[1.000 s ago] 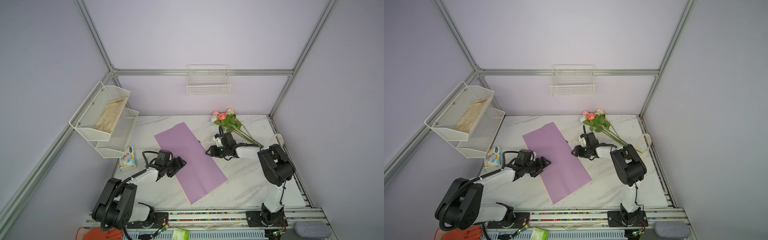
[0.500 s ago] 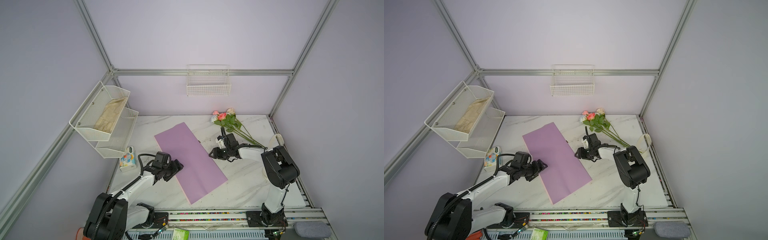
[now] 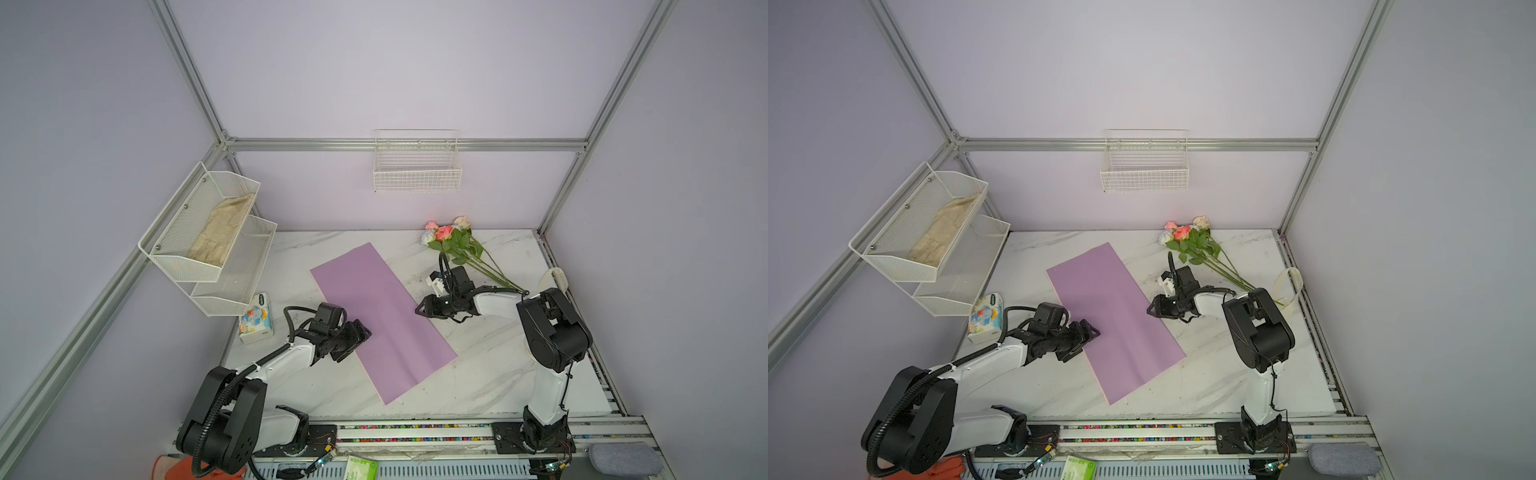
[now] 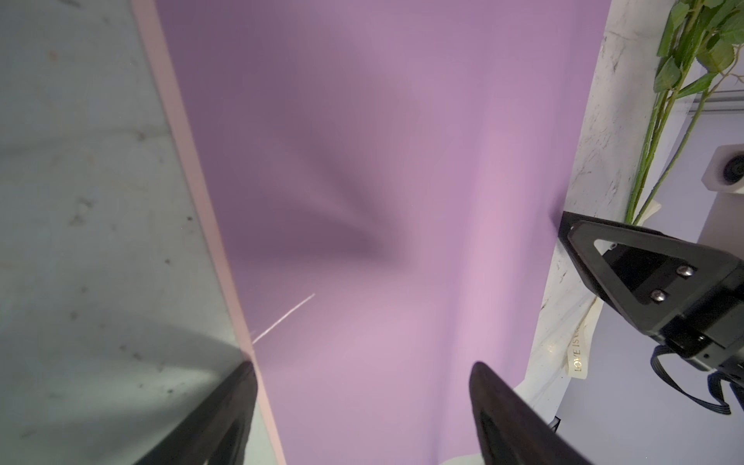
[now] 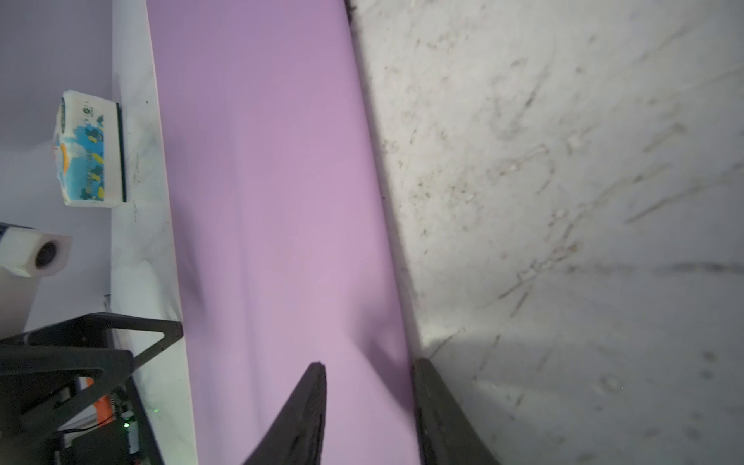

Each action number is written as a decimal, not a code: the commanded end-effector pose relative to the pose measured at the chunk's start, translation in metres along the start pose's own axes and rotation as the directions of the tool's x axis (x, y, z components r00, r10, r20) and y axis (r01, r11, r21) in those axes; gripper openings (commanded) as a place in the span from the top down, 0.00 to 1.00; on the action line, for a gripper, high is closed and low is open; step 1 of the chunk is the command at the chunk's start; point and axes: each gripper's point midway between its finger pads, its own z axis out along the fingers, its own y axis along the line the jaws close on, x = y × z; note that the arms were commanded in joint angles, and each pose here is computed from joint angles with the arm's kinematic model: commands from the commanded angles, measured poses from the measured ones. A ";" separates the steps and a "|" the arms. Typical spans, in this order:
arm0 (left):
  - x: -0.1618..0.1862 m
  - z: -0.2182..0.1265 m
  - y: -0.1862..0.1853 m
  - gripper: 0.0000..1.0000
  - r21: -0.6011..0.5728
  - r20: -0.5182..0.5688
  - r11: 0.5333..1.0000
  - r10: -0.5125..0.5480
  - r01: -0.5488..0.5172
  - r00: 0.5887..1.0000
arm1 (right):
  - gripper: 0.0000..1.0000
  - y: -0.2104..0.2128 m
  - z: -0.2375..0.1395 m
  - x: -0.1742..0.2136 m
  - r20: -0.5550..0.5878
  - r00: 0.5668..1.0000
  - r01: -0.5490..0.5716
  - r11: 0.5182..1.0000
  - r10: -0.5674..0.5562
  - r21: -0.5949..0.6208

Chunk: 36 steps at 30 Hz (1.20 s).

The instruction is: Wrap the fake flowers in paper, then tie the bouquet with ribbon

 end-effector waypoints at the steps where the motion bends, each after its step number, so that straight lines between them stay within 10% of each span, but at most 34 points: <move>1: 0.002 0.004 -0.007 0.20 0.002 -0.029 1.000 0.005 -0.005 1.000 | 0.63 -0.023 0.015 0.045 -0.144 0.987 -0.058 0.997 0.065 0.057; 20: -0.007 -0.007 -0.039 0.36 0.172 0.042 0.985 -0.007 -0.001 0.999 | 0.75 -0.021 0.014 0.045 -0.138 0.988 -0.060 0.997 0.066 0.052; 36: 0.059 -0.063 0.019 0.28 -0.082 -0.089 0.996 -0.052 0.045 0.995 | 0.63 0.021 -0.025 0.051 -0.065 0.996 -0.059 0.998 0.061 0.019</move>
